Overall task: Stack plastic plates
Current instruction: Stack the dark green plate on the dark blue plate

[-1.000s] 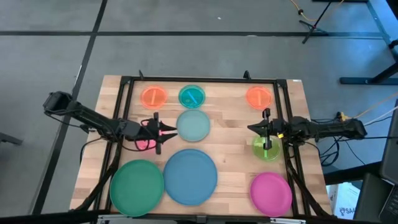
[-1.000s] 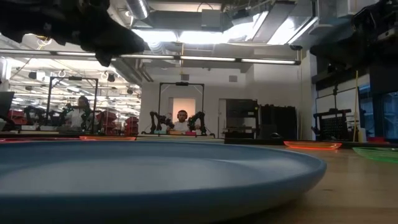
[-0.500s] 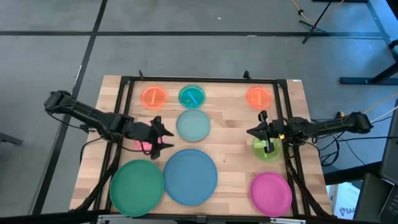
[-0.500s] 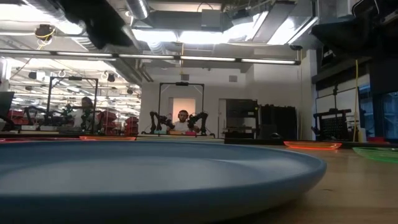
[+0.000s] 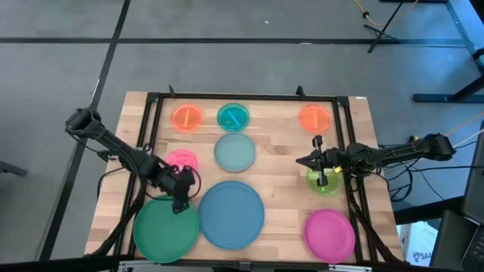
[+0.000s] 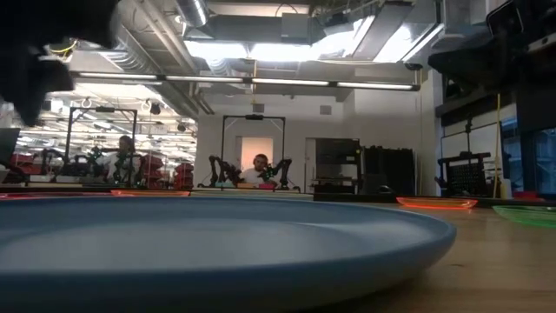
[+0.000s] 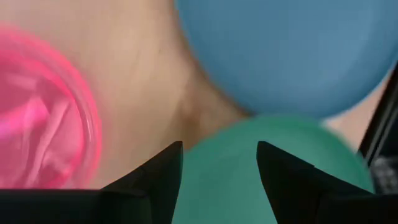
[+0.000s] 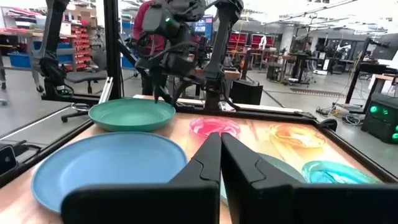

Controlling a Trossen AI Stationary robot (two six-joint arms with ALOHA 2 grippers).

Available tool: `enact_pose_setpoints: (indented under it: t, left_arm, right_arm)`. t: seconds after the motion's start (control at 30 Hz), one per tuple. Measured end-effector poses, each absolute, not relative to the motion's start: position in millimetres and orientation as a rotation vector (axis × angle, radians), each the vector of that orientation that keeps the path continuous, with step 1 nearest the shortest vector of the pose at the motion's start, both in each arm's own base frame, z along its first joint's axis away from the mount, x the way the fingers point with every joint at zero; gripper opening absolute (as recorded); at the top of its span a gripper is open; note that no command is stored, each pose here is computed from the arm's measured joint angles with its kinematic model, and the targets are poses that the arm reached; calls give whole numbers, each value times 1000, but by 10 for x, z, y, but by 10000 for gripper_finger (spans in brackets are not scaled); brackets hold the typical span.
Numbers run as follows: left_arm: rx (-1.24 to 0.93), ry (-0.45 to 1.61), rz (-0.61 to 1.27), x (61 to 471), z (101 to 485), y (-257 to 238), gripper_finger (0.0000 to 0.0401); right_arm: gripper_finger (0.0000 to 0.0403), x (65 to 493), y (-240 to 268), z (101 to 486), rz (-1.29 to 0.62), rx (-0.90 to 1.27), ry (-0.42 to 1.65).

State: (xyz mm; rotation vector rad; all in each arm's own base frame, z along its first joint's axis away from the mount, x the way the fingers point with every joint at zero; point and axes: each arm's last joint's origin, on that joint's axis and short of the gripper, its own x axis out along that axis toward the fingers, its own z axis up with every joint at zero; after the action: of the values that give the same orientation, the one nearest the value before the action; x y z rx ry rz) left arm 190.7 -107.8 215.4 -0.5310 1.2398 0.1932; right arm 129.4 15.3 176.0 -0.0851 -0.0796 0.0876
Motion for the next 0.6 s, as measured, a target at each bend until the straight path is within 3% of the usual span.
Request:
enact_pose_setpoints:
  t: [0.6]
  left_arm:
    - [-195,1402,180,1889,1770,-1323,199]
  right_arm:
    - [5,1294,152,1759,85,-130,-80]
